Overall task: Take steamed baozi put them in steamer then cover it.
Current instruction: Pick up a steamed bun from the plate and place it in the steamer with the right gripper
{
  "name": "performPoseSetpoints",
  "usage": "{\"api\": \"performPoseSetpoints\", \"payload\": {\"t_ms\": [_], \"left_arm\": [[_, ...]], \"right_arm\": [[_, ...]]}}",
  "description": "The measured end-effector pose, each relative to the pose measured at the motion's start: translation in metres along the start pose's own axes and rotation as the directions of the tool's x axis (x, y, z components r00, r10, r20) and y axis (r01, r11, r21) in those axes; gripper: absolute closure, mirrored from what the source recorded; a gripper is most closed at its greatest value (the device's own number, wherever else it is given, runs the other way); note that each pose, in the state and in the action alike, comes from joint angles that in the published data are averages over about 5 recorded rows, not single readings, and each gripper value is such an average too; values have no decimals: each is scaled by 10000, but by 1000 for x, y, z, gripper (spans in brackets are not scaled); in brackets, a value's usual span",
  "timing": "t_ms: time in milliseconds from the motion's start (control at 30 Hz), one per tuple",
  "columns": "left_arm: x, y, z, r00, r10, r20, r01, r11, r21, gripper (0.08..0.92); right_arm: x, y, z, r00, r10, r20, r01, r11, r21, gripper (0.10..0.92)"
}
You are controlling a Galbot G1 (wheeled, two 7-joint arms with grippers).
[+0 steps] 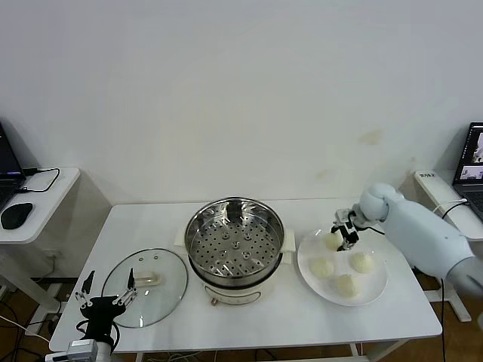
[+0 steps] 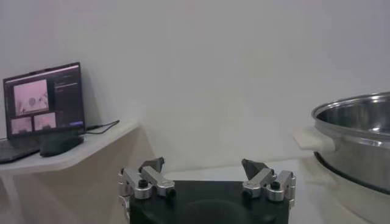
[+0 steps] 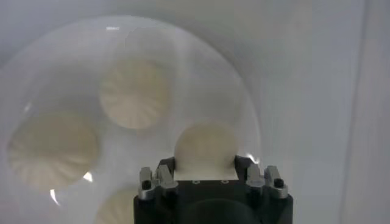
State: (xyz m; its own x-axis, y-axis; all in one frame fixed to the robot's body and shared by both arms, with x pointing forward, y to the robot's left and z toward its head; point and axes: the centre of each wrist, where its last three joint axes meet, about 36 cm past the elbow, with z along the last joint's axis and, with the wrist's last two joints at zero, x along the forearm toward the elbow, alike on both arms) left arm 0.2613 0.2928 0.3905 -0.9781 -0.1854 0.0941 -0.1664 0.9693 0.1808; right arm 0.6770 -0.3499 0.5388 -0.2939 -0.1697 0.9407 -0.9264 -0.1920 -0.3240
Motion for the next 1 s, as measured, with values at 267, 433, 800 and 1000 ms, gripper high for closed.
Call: {"api": "performPoseSetpoints", "payload": {"t_ms": [267,433,800,1000], "left_arm": [[-1,0,-2,9999,141,91,-140,9999,-49,177],[-1,2,-3,9996,167,215,-164,9998,-135,177],[1,6,-9,9987,58,497,-43,9995,-307,177],[3,8,-12,9979,-28,649,52,9993,-372,177]], "right_arm": [[72,-36,-40,9937,790,791,-853,9932,789,411],[101,-57,-82,9857,1119,1257,-1312,9787,1577,408],[88,-80,-193,9722,696,2235,-1542,9088,3878,403],[64,-82,-245,9754,180,2197,-1365,8319,5379,404]]}}
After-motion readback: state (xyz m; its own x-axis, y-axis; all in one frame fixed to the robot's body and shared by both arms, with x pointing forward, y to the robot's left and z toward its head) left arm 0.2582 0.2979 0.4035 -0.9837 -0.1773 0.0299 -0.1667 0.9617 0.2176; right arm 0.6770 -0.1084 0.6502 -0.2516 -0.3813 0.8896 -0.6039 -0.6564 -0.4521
